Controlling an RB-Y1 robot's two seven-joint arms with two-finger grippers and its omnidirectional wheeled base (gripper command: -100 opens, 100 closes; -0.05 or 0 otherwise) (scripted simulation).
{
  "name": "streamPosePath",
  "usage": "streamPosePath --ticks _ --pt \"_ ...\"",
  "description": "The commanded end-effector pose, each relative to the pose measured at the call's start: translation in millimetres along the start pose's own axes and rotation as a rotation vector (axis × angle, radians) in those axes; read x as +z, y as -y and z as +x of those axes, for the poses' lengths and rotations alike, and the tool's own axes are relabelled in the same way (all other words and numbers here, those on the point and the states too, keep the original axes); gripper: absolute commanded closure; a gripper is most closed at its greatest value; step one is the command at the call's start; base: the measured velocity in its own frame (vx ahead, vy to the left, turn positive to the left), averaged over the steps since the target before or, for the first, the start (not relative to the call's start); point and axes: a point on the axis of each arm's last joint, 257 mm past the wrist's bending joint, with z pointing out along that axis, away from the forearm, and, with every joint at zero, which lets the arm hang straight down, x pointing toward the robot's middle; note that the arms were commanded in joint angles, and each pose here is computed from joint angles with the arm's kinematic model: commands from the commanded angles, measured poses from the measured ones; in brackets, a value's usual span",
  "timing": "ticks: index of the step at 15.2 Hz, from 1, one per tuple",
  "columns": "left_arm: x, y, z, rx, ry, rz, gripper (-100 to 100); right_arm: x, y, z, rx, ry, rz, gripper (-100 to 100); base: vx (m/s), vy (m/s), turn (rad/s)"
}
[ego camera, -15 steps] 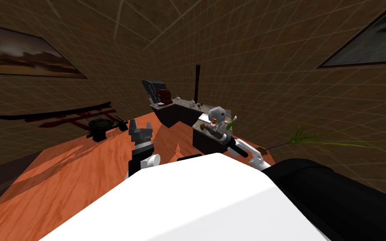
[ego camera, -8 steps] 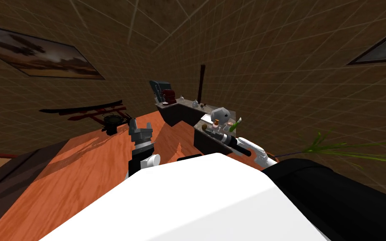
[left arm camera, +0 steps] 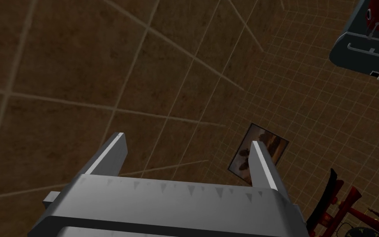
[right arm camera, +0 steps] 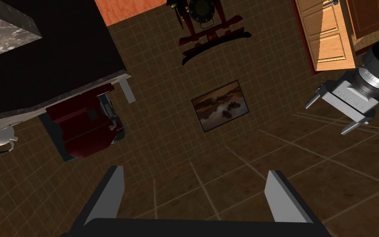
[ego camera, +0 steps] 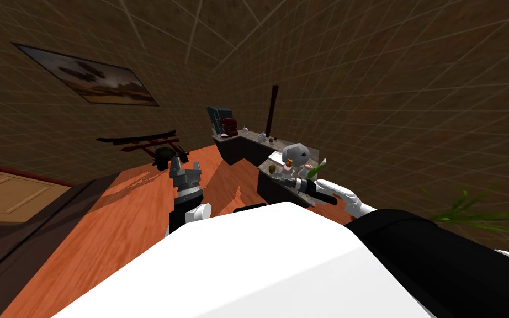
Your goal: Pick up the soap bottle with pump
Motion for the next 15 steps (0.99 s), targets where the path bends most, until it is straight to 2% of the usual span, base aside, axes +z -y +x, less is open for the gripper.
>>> streamPosePath --ticks 1,2,3,6,7,9,10,15 --pt "0.0 0 0.0 0.000 0.000 0.000 0 -4.7 5 10 -0.030 -0.061 0.006 -100 -0.011 -0.036 0.274" --pt "0.0 0 0.0 0.000 0.000 0.000 0 -6.1 6 11 -0.039 -0.078 0.005 -100 -0.010 -0.035 0.122" --pt "0.0 0 -0.1 0.000 0.000 0.000 0 -11.8 12 23 -0.059 -0.125 0.016 -100 -0.016 -0.039 0.251" --pt "0.0 0 -0.1 0.000 0.000 0.000 0 -15.8 14 26 -0.081 -0.167 0.013 -100 -0.014 -0.035 0.120" --pt "-0.1 0 -0.1 0.000 0.000 0.000 0 -23.2 20 37 -0.105 -0.221 0.022 -100 -0.019 -0.029 0.208" --pt "0.0 0 0.0 0.000 0.000 0.000 0 -26.9 22 39 -0.124 -0.256 0.020 -100 -0.020 -0.038 0.192" --pt "0.0 0 -0.1 0.000 0.000 0.000 0 -34.5 28 49 -0.144 -0.303 0.029 -100 -0.017 -0.035 0.245" --pt "0.0 0 0.0 0.000 0.000 0.000 0 -52.7 39 61 -0.209 -0.431 0.031 -100 -0.020 -0.037 0.197"
